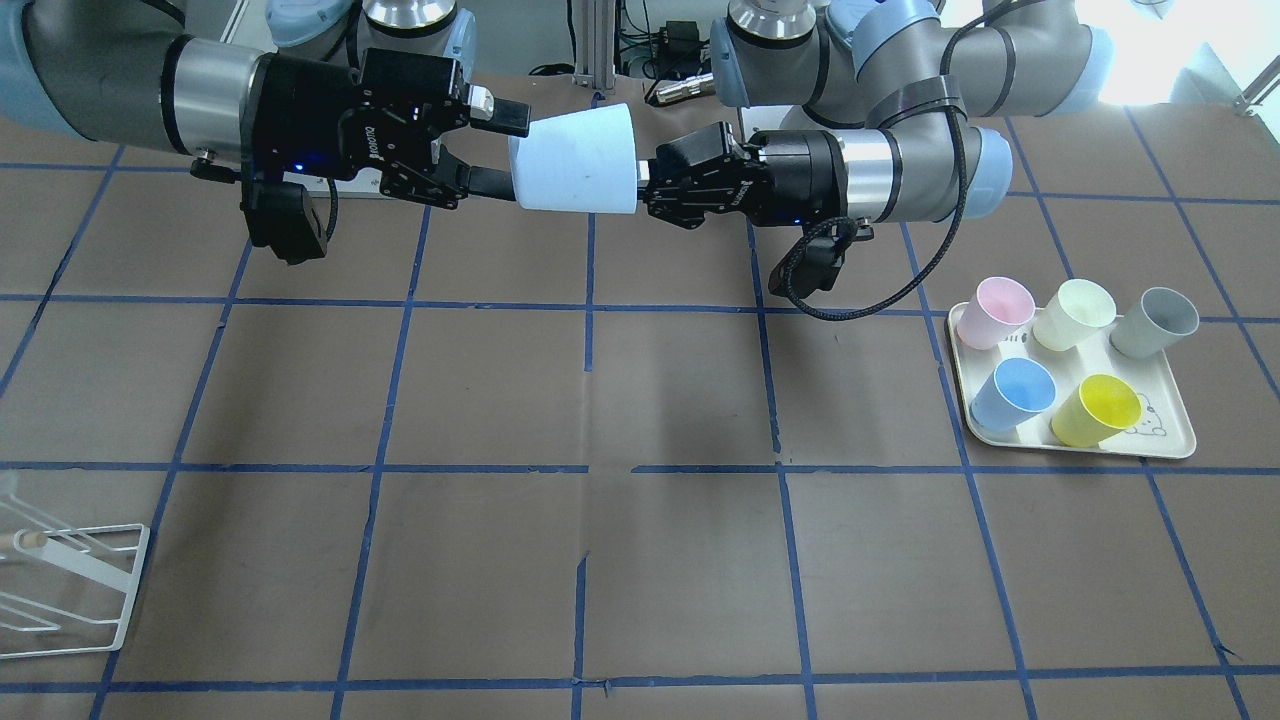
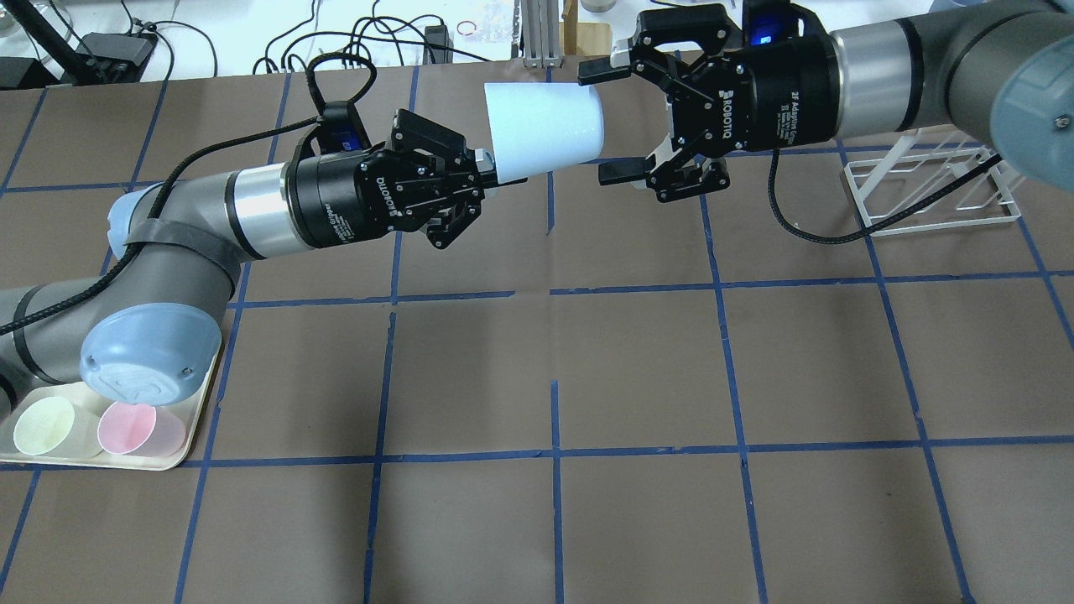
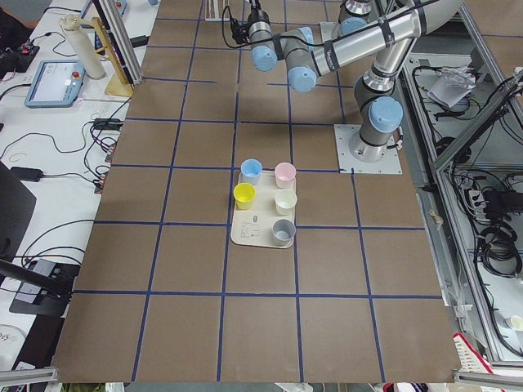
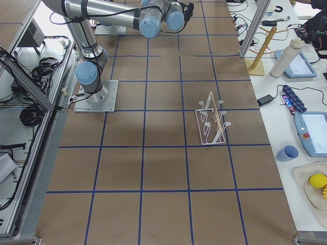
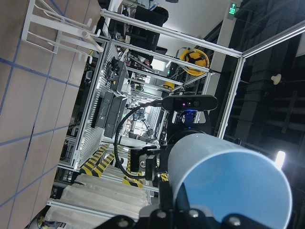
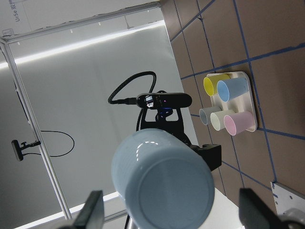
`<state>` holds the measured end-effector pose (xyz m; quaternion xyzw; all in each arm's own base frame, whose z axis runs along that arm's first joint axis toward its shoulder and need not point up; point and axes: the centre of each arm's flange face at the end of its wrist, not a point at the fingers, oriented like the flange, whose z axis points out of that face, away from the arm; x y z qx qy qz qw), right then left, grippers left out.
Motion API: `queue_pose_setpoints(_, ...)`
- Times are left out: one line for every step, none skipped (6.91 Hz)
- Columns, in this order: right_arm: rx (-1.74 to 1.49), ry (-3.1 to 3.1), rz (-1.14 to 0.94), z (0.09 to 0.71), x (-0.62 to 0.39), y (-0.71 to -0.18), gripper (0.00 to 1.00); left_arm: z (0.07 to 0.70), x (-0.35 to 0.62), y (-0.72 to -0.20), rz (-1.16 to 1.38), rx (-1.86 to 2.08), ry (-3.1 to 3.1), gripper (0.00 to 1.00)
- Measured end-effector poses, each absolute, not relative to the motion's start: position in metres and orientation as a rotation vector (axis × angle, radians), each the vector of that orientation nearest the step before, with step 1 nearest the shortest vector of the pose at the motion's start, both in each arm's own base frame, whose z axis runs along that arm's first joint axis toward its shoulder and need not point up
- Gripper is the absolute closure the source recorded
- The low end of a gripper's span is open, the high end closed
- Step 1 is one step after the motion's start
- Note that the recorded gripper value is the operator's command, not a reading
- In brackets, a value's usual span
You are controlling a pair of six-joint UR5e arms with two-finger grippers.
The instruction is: Transfer IKEA cup to right arm and place on rack
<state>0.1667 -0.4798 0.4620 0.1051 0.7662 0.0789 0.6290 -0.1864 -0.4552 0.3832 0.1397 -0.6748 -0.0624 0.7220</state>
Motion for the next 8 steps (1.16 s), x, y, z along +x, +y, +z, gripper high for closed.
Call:
queue_pose_setpoints(0.238, 1.756, 0.177, 0.4640, 0.1670, -0.4794, 0.14, 0.3831, -0.1864, -0.4552, -0.139, 0.309, -1.491, 1.00)
queue_pose_setpoints(0.236, 1.756, 0.174, 0.4660, 0.1672, -0.4788, 0.17, 0.3833, -0.1862, -0.4552, -0.139, 0.310, -1.491, 1.00)
queue_pose_setpoints(0.235, 1.756, 0.173, 0.4665, 0.1672, -0.4785, 0.21, 0.3836, -0.1860, -0.4552, -0.138, 0.310, -1.490, 1.00)
queue_pose_setpoints(0.235, 1.756, 0.173, 0.4668, 0.1673, -0.4783, 0.22, 0.3837, -0.1860, -0.4551, -0.137, 0.309, -1.490, 1.00)
queue_pose_setpoints(0.234, 1.757, 0.173, 0.4668, 0.1673, -0.4782, 0.25, 0.3838, -0.1861, -0.4550, -0.137, 0.309, -1.490, 1.00)
queue_pose_setpoints(0.234, 1.757, 0.173, 0.4670, 0.1673, -0.4783, 0.32, 0.3838, -0.1864, -0.4549, -0.137, 0.308, -1.490, 1.00)
queue_pose_setpoints(0.233, 1.758, 0.172, 0.4672, 0.1673, -0.4783, 0.33, 0.3839, -0.1866, -0.4548, -0.137, 0.307, -1.490, 1.00)
queue_pose_setpoints(0.232, 1.759, 0.171, 0.4673, 0.1672, -0.4783, 0.33, 0.3840, -0.1865, -0.4549, -0.135, 0.306, -1.490, 1.00)
